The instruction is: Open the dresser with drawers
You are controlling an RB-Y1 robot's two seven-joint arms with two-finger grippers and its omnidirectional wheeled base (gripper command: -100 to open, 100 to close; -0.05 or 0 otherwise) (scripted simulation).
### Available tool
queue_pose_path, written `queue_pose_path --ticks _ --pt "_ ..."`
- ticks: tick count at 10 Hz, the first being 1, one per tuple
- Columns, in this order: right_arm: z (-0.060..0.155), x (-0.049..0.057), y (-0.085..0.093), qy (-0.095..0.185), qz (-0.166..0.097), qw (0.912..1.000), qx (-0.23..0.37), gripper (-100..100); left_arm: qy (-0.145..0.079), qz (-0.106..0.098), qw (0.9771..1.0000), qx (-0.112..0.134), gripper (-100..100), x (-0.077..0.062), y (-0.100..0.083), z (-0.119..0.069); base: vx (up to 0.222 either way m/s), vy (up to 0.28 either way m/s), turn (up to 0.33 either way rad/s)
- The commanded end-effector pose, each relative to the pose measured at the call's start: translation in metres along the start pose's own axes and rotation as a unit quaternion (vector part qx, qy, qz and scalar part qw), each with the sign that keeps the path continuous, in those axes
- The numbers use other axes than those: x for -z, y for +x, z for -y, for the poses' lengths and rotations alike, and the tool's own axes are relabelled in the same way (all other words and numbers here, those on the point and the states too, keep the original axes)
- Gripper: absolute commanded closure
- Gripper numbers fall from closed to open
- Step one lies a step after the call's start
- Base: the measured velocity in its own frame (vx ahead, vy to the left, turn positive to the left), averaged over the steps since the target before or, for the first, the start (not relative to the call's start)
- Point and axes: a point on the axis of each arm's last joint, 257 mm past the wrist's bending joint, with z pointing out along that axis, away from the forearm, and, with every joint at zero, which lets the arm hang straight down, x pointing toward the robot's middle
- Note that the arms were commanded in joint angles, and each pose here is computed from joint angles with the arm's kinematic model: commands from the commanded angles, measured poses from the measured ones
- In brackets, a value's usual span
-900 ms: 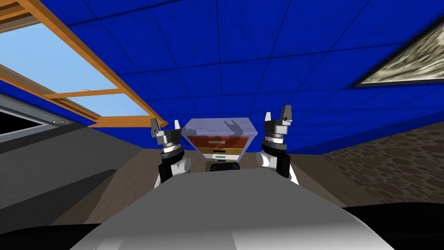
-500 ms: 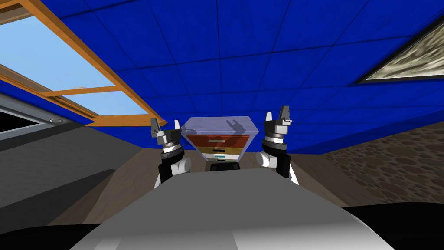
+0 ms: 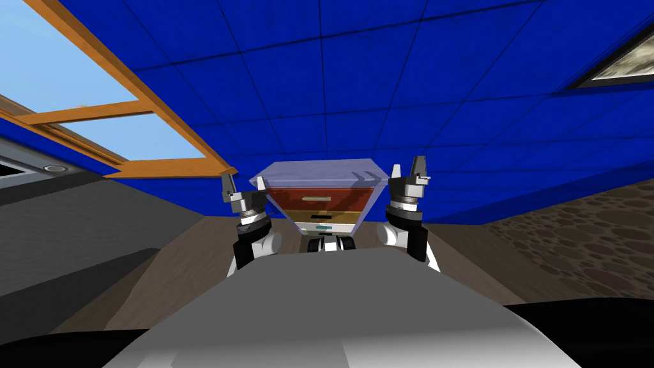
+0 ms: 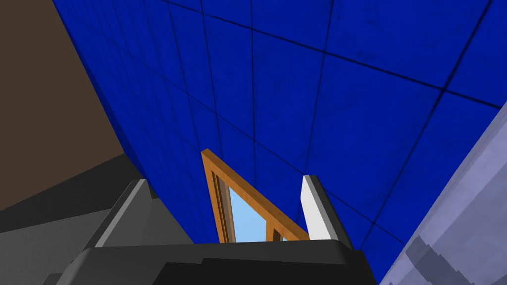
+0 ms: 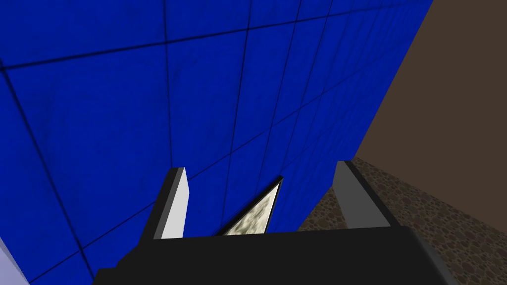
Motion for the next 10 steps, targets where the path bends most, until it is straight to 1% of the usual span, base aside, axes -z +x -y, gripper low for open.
queue_pose_path --ticks 1,2,3,4,7,10 --pt "0.0 0.0 0.0 0.0 0.0 1.0 0.0 0 -0.008 -0.013 0.9999 -0.003 -100 0.0 0.003 -0.003 -0.001 -0.004 -0.01" --pt "0.0 0.0 0.0 0.0 0.0 1.0 0.0 0 -0.015 -0.02 0.9997 -0.005 -100 0.0 0.005 -0.006 -0.011 -0.011 -0.018" --pt "0.0 0.0 0.0 0.0 0.0 1.0 0.0 0 -0.032 -0.032 0.9989 -0.008 -100 0.0 0.008 -0.015 -0.024 -0.021 -0.032" --pt "0.0 0.0 0.0 0.0 0.0 1.0 0.0 0 -0.041 -0.036 0.9985 -0.01 -100 0.001 0.009 -0.019 -0.026 -0.026 -0.031" --pt "0.0 0.0 0.0 0.0 0.0 1.0 0.0 0 -0.071 -0.041 0.9966 -0.012 -100 0.003 0.01 -0.035 -0.028 -0.027 -0.029" --pt "0.0 0.0 0.0 0.0 0.0 1.0 0.0 0 -0.101 -0.038 0.9941 -0.012 -100 0.006 0.009 -0.051 -0.026 -0.023 -0.03"
